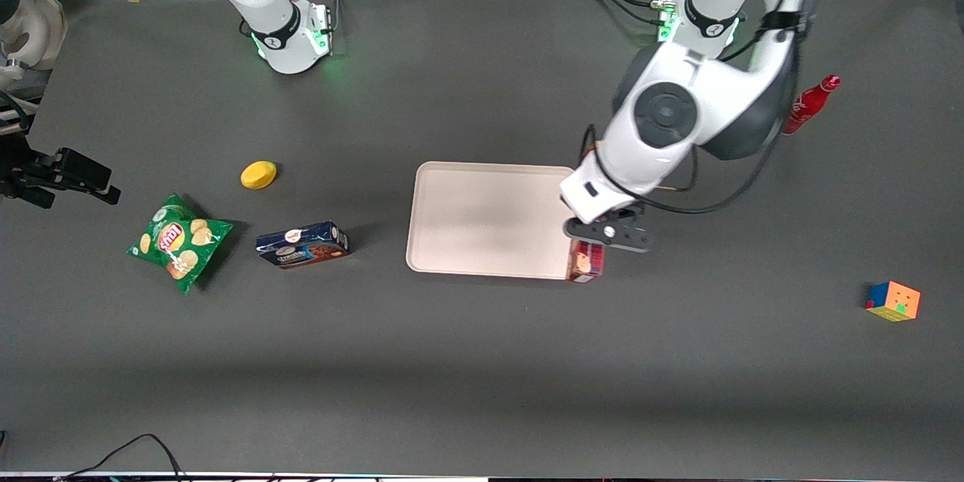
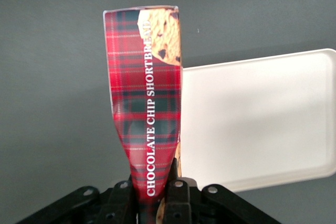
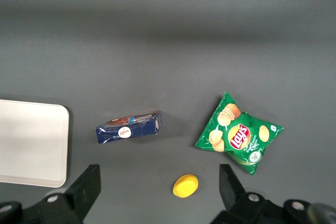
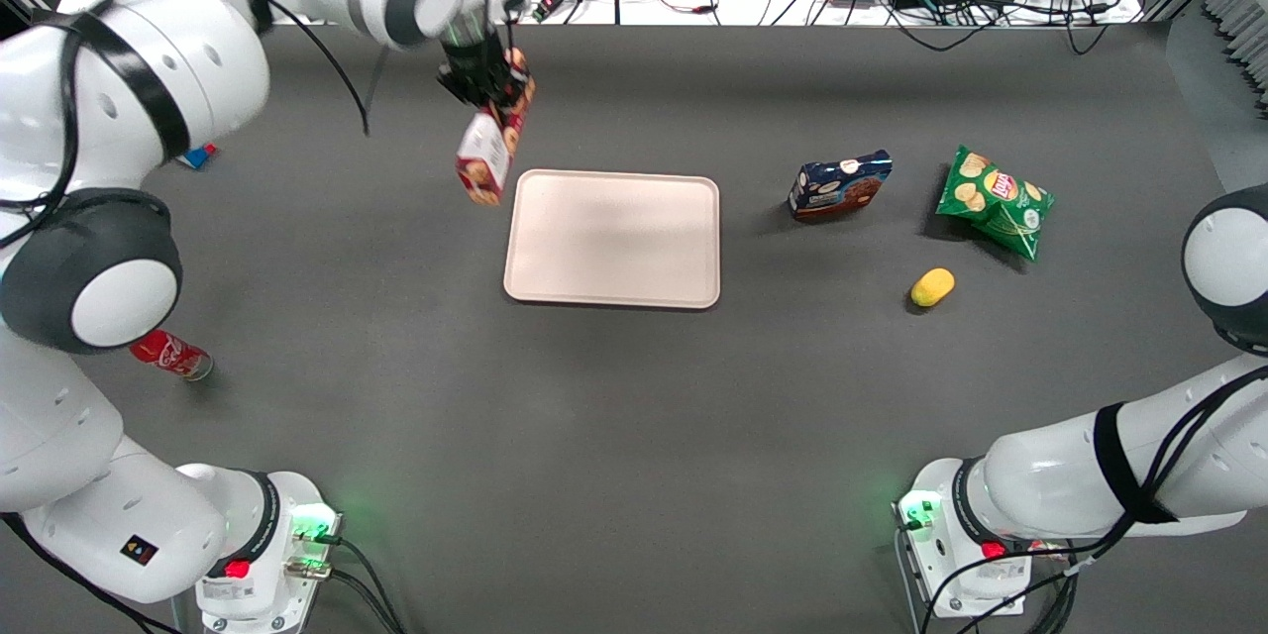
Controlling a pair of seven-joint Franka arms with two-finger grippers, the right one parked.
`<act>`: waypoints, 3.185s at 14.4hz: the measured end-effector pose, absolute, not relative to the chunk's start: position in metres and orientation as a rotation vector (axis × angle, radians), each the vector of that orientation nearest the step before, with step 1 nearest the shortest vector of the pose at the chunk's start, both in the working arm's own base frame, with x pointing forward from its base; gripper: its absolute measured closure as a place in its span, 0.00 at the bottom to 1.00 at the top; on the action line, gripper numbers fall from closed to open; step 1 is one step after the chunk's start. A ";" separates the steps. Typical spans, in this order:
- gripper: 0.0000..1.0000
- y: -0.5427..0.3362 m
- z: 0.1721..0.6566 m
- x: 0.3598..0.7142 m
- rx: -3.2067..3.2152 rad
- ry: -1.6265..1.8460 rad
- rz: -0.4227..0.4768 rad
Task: Place red cookie box on tray
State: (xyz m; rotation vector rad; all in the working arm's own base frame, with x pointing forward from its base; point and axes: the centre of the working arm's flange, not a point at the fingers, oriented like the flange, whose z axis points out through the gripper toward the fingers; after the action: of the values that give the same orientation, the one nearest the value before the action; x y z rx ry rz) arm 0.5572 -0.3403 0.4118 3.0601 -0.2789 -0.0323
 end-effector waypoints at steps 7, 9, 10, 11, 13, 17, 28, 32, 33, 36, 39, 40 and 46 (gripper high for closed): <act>0.80 -0.367 0.318 0.494 3.069 -0.141 0.105; 0.80 -0.368 0.297 0.479 3.070 -0.143 0.136; 0.80 -0.369 0.288 0.474 3.069 -0.150 0.138; 0.80 -0.369 0.282 0.470 3.068 -0.151 0.139; 0.80 -0.369 0.273 0.469 3.064 -0.144 0.148; 0.80 -0.370 0.245 0.469 3.073 -0.159 0.144; 0.15 -0.368 0.239 0.483 3.059 -0.131 0.183; 0.00 -0.370 0.287 0.510 3.116 -0.102 0.123; 0.00 -0.366 0.310 0.520 3.133 -0.103 0.105; 0.00 -0.314 0.381 0.557 3.103 -0.186 0.067; 0.00 -0.212 0.437 0.584 3.083 -0.189 0.051; 0.00 -0.183 0.454 0.588 3.082 -0.149 0.058; 0.00 -0.084 0.567 0.552 3.069 0.046 0.103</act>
State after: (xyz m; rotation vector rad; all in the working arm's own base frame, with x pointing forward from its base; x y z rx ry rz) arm 0.5520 -0.0842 0.5667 3.0694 0.0465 0.1029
